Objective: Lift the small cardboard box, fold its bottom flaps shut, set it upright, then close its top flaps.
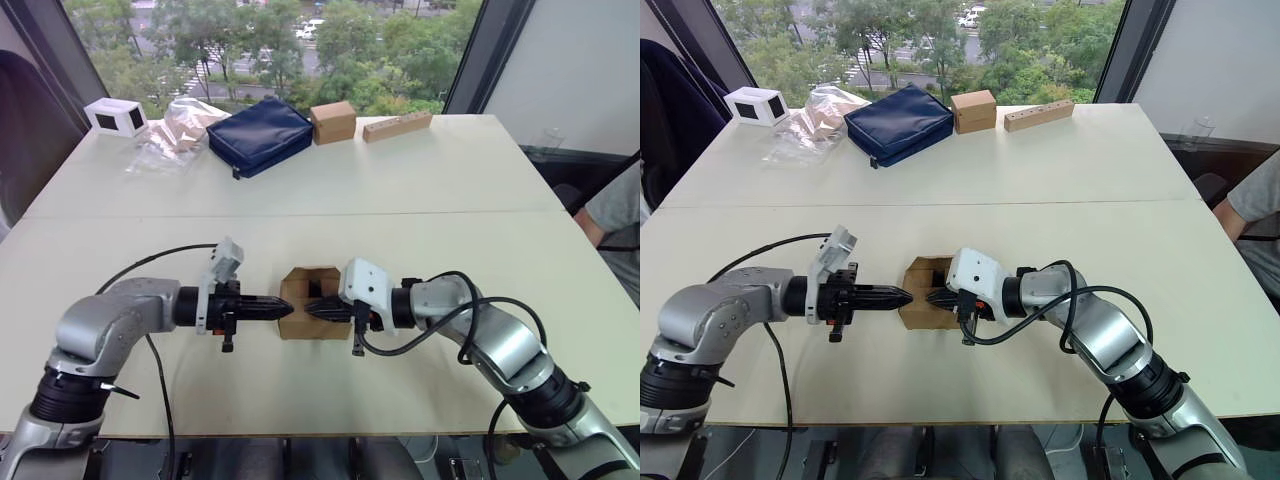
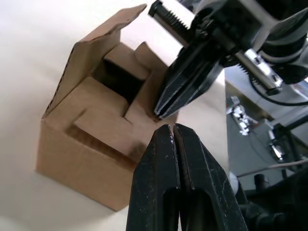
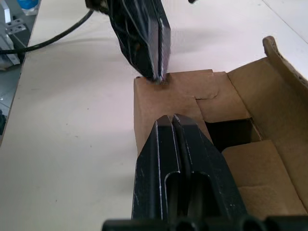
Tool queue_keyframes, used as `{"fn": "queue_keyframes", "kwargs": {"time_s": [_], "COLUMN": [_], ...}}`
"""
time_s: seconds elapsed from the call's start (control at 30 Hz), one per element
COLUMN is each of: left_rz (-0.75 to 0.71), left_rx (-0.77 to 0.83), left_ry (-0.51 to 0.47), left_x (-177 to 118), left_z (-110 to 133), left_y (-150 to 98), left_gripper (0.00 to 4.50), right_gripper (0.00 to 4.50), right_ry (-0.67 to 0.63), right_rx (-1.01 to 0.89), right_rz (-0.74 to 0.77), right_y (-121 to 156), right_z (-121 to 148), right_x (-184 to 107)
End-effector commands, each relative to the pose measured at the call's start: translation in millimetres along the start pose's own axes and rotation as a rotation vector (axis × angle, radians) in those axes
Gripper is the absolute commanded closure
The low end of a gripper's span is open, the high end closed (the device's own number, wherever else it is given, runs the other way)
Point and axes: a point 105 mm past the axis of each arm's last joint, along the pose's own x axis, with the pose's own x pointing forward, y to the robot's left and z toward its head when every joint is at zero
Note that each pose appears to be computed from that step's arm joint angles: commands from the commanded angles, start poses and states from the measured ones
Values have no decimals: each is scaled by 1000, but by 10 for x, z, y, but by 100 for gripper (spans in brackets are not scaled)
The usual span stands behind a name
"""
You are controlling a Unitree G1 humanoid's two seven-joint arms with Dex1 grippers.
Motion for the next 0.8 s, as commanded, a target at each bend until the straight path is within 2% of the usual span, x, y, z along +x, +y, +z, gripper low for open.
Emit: {"fn": "queue_keyframes", "kwargs": {"time_s": [0.03, 0.1, 0.13, 0.23, 0.33, 0.4, 0.57, 0.7, 0.8], "left_rz": [0, 0, 0, -4, 0, 4, 9, 12, 21], "left_rx": [31, 30, 28, 24, 27, 30, 32, 32, 30], "left_ry": [-2, -1, -2, -7, -8, -6, -15, -19, -25], "left_x": [24, 33, 34, 39, 49, 49, 43, 34, 25], "left_z": [12, 0, -3, 5, 9, 12, 34, 42, 46], "left_y": [0, 11, 15, 22, 36, 45, 47, 43, 41], "left_gripper": [445, 445, 445, 445, 445, 445, 445, 445, 445], "right_gripper": [450, 450, 450, 450, 450, 450, 450, 450, 450], "right_ry": [-50, -98, -163, -326, -375, -337, -118, -71, -39], "right_rx": [-23, 1, 30, 86, 118, 113, 35, -10, -14], "right_rz": [-16, -6, -2, -62, -102, -153, -224, -185, -107], "right_y": [-27, -17, -40, -286, -469, -600, -761, -708, -548], "right_z": [145, 232, 369, 728, 844, 813, 502, 405, 314], "right_x": [-77, -116, -178, -380, -437, -392, -158, -65, -10]}}
